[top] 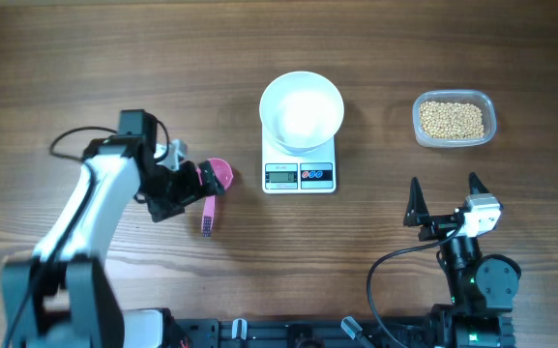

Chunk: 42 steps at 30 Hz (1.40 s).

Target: Scoop item into bowl and weigh 150g on scale

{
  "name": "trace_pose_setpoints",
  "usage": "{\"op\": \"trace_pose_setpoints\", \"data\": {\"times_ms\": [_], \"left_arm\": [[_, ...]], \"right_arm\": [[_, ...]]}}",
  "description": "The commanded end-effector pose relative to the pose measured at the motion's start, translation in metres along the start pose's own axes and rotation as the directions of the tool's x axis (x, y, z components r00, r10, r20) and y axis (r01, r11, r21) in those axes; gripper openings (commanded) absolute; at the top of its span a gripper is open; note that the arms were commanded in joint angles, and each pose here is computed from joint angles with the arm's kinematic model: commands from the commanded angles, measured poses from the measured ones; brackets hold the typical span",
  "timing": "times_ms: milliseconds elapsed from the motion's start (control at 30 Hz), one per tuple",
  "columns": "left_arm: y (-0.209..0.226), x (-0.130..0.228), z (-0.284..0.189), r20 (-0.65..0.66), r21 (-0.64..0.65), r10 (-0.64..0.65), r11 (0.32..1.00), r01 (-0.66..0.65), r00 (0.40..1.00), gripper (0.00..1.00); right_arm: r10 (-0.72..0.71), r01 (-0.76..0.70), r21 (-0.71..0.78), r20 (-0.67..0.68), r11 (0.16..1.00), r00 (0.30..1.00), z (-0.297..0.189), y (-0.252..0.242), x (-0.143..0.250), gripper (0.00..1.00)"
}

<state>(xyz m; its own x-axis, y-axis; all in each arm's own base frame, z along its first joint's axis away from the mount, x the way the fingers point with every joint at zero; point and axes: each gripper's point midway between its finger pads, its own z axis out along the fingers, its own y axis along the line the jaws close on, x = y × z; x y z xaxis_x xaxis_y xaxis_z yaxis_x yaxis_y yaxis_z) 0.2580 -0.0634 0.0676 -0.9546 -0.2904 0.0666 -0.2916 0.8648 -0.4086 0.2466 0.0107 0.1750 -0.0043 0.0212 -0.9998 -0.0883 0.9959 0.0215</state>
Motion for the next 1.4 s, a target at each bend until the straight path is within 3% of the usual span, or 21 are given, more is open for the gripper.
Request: {"op": "trace_pose_setpoints", "data": {"times_ms": [0,167,333,433,533,1367], "left_arm": [[-0.001,-0.005,-0.055,0.230,-0.016,-0.091,0.995,0.098,0.969,1.00],[0.011,0.001,-0.109,0.474,-0.056,-0.128,0.983,0.175,0.871,1.00],[0.036,0.003,-0.161,0.710,-0.070,-0.186,0.941,0.332,0.679,1.00],[0.047,0.004,-0.181,0.786,-0.041,-0.224,0.911,0.410,0.577,1.00],[0.052,0.003,-0.192,0.821,-0.045,-0.209,0.904,0.425,0.531,1.00],[0.053,0.002,-0.192,0.824,-0.051,-0.206,0.900,0.432,0.528,1.00]], "right_arm": [[0.004,-0.004,0.005,0.010,1.000,1.000,0.000,0.000,-0.002,1.00],[0.004,-0.004,0.005,0.010,1.000,1.000,0.000,0.000,-0.002,0.99],[0.004,-0.004,0.005,0.010,1.000,1.000,0.000,0.000,-0.002,1.00],[0.004,-0.004,0.005,0.010,1.000,1.000,0.000,0.000,-0.002,1.00],[0.004,-0.004,0.005,0.010,1.000,1.000,0.000,0.000,-0.002,1.00],[0.004,-0.004,0.005,0.010,1.000,1.000,0.000,0.000,-0.002,1.00]]}}
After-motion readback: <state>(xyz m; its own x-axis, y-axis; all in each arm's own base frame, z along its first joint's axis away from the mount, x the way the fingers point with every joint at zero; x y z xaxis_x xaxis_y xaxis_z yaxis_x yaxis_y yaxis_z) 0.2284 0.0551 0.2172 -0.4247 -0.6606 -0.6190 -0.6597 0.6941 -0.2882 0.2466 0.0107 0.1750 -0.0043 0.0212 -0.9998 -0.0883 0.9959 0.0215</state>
